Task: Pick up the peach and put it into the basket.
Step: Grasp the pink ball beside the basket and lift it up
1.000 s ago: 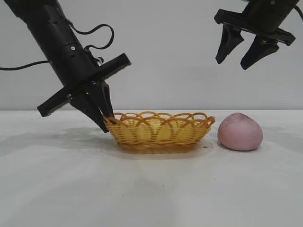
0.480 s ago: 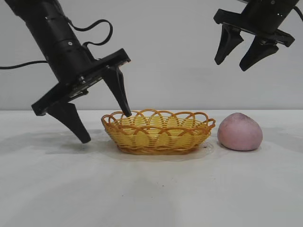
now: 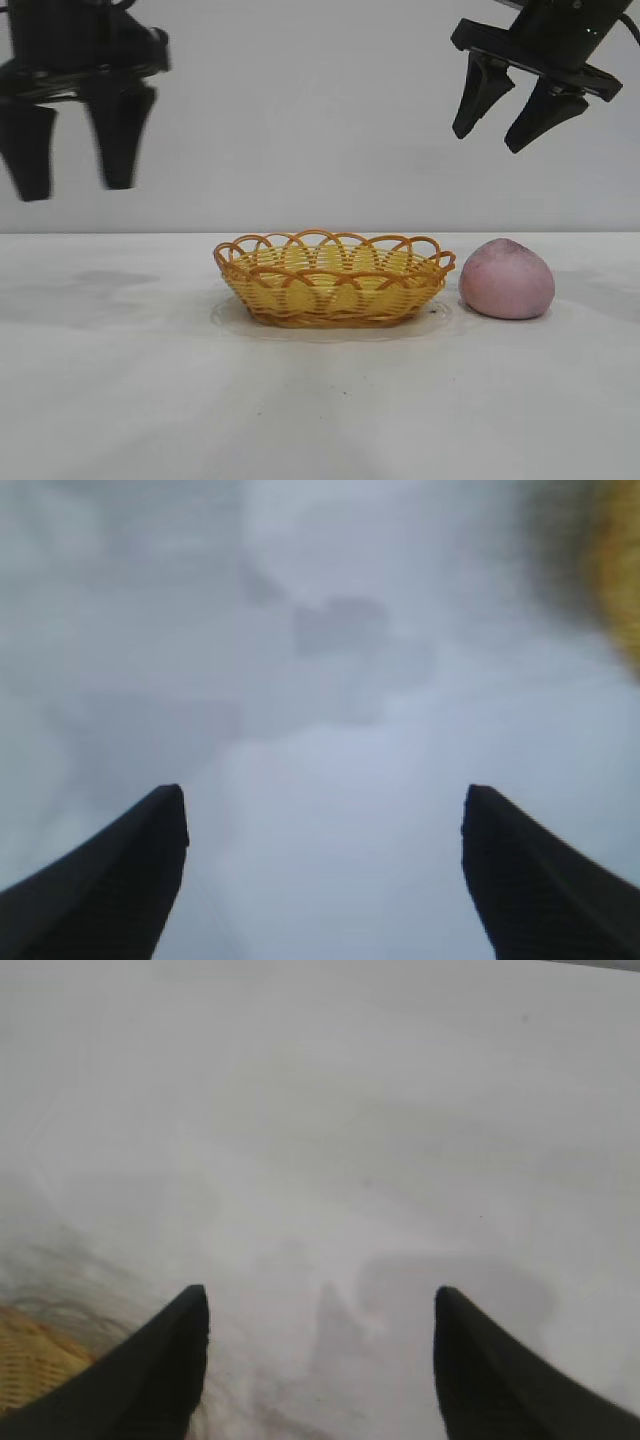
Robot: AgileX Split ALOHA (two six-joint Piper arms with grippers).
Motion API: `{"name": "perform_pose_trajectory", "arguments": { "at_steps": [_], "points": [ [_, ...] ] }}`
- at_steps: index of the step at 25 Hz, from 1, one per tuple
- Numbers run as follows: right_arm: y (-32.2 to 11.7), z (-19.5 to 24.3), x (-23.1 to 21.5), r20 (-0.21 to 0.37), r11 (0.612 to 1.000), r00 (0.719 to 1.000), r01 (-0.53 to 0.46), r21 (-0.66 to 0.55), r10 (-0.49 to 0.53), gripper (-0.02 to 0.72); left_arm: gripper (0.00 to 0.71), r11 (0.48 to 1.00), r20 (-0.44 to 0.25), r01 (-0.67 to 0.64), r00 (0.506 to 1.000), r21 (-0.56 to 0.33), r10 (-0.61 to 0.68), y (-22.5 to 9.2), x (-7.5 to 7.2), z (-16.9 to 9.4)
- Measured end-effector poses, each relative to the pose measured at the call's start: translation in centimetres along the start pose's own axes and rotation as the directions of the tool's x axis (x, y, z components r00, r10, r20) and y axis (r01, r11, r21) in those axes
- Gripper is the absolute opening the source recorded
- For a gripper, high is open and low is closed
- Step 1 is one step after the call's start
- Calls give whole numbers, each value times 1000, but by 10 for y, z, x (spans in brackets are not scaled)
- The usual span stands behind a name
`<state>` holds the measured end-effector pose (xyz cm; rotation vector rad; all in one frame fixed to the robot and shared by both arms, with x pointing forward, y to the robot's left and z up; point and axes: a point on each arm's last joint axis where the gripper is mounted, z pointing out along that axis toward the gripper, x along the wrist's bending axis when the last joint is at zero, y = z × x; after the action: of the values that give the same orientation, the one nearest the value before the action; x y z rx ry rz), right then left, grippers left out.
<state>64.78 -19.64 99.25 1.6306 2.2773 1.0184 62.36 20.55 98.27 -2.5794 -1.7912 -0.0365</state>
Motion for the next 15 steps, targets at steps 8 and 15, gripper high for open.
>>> {"name": "perform_pose_trajectory", "arguments": {
  "at_steps": [8,15],
  "points": [
    [-1,0,0,-5,1000,1000,-2,6,2,421,504,989,-5,145,989,-30,-146,-13,55,-12],
    [-2,0,1,-12,1000,1000,-2,18,2,421,504,968,-13,234,972,-91,-236,-36,86,-42]
  ]
}}
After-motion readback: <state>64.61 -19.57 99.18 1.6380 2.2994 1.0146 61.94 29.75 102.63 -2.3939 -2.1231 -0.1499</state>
